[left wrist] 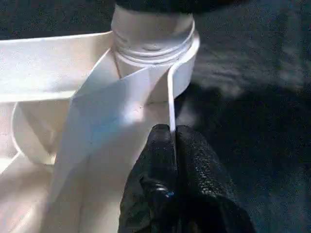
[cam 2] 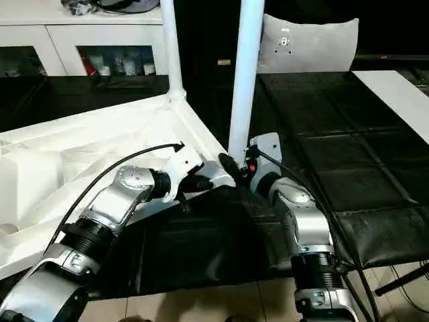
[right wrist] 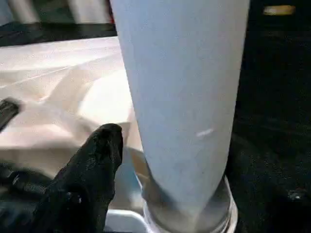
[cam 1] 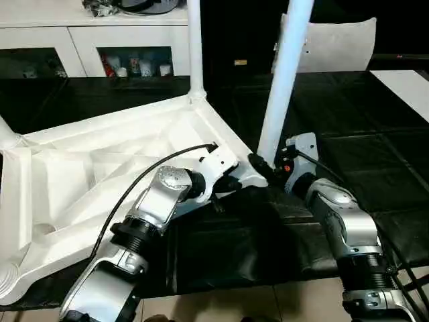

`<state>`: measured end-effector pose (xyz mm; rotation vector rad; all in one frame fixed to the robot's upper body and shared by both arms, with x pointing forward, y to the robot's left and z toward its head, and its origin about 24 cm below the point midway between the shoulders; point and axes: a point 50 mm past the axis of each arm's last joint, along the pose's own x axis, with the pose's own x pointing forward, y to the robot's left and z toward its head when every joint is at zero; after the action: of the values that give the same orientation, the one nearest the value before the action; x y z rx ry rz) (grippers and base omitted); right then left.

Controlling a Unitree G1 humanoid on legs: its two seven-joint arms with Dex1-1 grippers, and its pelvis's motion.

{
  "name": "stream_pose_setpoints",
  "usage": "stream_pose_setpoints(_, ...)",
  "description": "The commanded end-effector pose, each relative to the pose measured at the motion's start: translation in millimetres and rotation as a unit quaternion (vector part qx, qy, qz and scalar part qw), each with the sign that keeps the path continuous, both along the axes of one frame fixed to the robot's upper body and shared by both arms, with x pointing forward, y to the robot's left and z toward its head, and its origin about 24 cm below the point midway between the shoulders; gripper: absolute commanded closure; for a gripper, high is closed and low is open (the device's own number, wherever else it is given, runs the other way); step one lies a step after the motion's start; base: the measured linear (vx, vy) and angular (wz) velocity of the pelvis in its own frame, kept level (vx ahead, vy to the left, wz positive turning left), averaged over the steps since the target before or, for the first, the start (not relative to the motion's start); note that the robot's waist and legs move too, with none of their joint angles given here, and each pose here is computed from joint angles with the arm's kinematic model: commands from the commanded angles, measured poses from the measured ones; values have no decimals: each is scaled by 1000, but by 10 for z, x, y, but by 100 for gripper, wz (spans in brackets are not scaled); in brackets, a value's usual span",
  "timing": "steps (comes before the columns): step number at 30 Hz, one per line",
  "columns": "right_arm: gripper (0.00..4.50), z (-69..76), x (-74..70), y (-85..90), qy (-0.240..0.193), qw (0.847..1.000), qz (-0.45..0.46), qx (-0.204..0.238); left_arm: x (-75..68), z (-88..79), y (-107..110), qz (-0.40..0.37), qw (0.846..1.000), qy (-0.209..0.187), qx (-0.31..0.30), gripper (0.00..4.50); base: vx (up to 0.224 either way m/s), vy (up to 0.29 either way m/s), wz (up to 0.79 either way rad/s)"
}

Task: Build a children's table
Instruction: Rotate leg to tighten

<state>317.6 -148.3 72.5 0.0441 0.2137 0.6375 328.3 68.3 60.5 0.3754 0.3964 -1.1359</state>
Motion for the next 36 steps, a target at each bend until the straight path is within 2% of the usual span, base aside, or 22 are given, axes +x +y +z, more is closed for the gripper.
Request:
stream_pose_setpoints(1,77,130,-64,-26,-33,995,90,-5,-57,134,-23,-84,996,-19,-16,450,0,0,0)
stream_pose_setpoints(2,70,145,-107,-136,-35,991,129,-28,-89,128,47,-120,993,-11,-12,450,0,0,0)
stream_pose_setpoints(3,70,145,-107,-136,-35,991,129,-28,-89,128,47,-120,993,-11,-12,450,0,0,0)
stream_pose_setpoints(4,46,147,-141,-180,-35,986,157,-40,-103,122,80,-136,991,-5,-9,450,0,0,0)
stream_pose_setpoints(6,41,146,-163,-203,-34,983,174,-48,-111,119,98,-144,989,-2,-7,450,0,0,0)
stream_pose_setpoints(9,41,125,-331,-299,-1,957,283,-59,-183,107,192,-222,975,16,17,450,0,0,0)
stream_pose_setpoints(10,41,125,-331,-299,-1,957,283,-59,-183,107,192,-222,975,16,17,450,0,0,0)
stream_pose_setpoints(12,41,113,-378,-319,15,944,326,-48,-207,93,241,-258,965,23,35,450,0,0,0)
stream_pose_setpoints(14,77,108,-400,-312,22,935,352,-36,-239,89,266,-288,956,32,42,450,0,0,0)
stream_pose_setpoints(16,80,102,-402,-308,27,932,359,-29,-258,87,277,-301,952,37,46,450,0,0,0)
stream_pose_setpoints(20,122,80,-421,-304,39,924,380,-21,-294,80,299,-324,943,44,55,450,0,0,0)
stream_pose_setpoints(31,208,44,-486,-274,55,911,410,-6,-298,74,312,-333,940,39,59,450,0,0,0)
stream_pose_setpoints(33,230,39,-502,-271,60,908,414,-2,-294,69,317,-331,941,39,60,450,0,0,0)
stream_pose_setpoints(36,240,32,-545,-240,65,907,416,13,-278,57,322,-316,946,41,56,450,0,0,0)
